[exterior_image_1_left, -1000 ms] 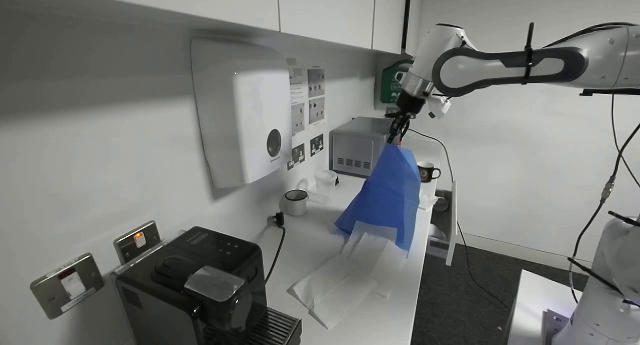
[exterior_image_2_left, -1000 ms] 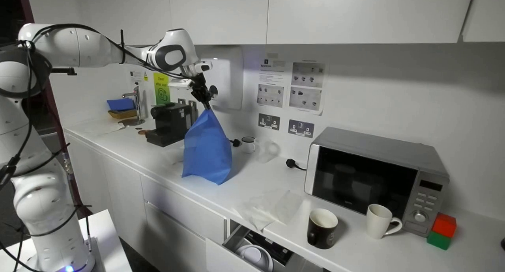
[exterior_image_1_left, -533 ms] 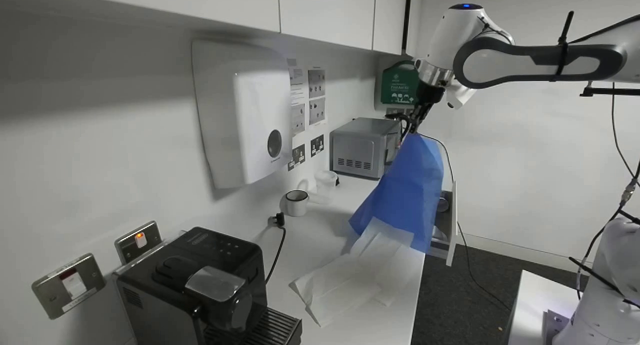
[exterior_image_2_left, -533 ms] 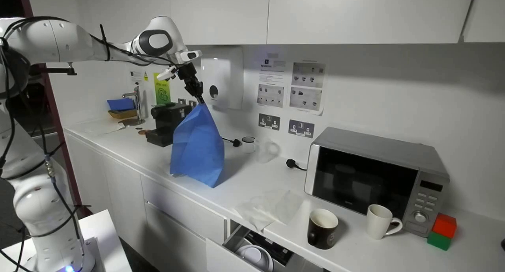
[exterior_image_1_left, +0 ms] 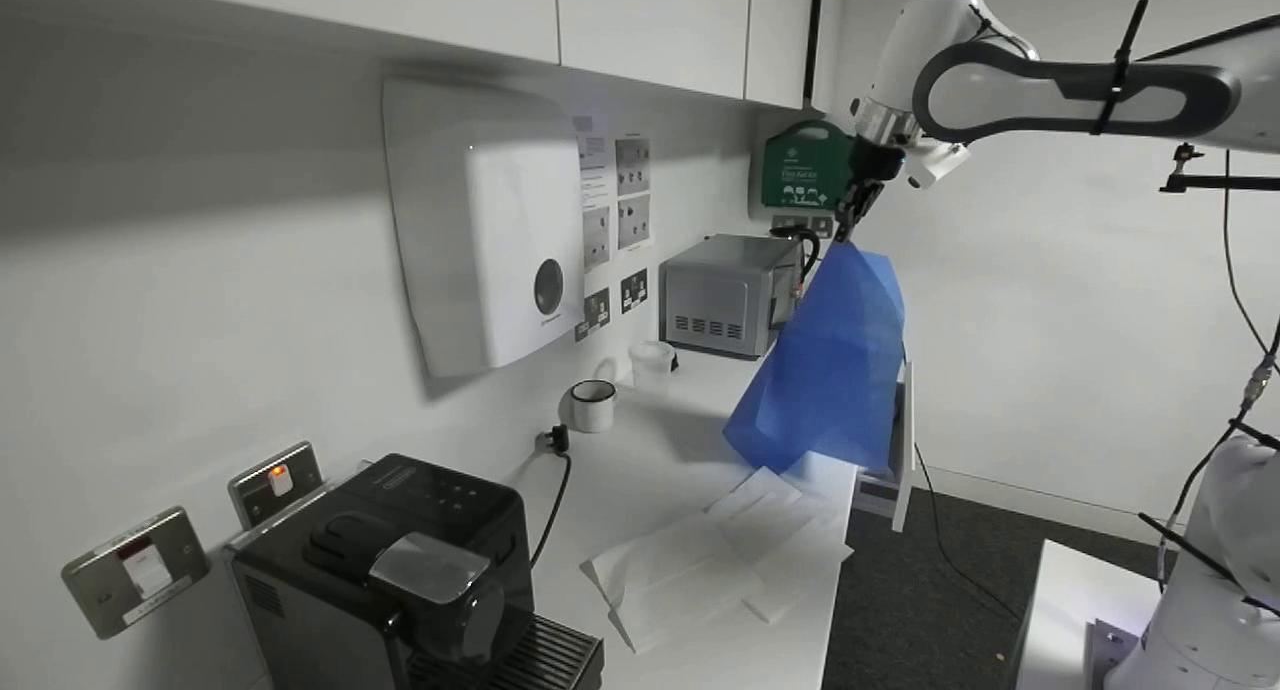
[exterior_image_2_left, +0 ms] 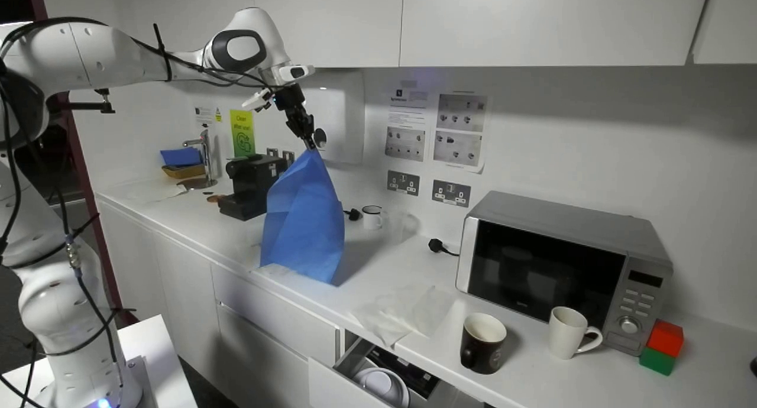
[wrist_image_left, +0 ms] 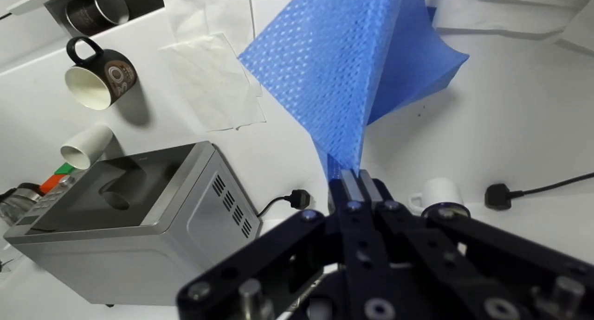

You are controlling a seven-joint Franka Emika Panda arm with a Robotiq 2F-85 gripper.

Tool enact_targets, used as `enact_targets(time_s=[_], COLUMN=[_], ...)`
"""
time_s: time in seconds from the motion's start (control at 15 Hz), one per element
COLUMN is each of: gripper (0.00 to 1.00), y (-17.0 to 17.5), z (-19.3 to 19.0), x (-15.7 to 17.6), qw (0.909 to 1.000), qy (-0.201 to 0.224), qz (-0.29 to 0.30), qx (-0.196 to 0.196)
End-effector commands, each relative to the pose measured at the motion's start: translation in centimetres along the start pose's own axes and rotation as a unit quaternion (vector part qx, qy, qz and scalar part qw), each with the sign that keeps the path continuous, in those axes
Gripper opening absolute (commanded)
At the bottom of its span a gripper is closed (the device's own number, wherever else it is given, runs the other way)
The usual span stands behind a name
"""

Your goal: Move the blue cloth to the wild

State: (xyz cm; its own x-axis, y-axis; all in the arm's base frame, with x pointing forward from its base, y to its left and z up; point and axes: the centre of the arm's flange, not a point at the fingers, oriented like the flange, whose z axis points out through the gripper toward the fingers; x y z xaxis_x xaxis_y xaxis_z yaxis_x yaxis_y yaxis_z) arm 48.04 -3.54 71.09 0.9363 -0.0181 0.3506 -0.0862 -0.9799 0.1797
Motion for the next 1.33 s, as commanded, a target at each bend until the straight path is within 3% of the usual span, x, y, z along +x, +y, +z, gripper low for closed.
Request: enact_targets(time_s=[0.0,0.27,0.8,0.87,0.93,1.07,1.27], gripper=[0.00,0.00,0.00,0.00,0.26,0.35,0.57], y=[3.8,4.9,4.6,0.5,0.2,-1.3,-3.2], z=[-1.7,-1.7,-1.8,3.2,4.0,6.6,9.3], x=[3.5,4.8,6.1,3.3,3.6,3.4,3.1], qw=[0.9991,0.9953,0.9875,0.9898,0.9900,0.9899,0.9886], qy=[-0.005,0.003,-0.006,0.000,0.001,-0.003,-0.013], qz=[-0.001,-0.007,-0.017,-0.021,-0.023,-0.030,-0.040], qx=[0.043,0.097,0.157,0.141,0.139,0.138,0.144])
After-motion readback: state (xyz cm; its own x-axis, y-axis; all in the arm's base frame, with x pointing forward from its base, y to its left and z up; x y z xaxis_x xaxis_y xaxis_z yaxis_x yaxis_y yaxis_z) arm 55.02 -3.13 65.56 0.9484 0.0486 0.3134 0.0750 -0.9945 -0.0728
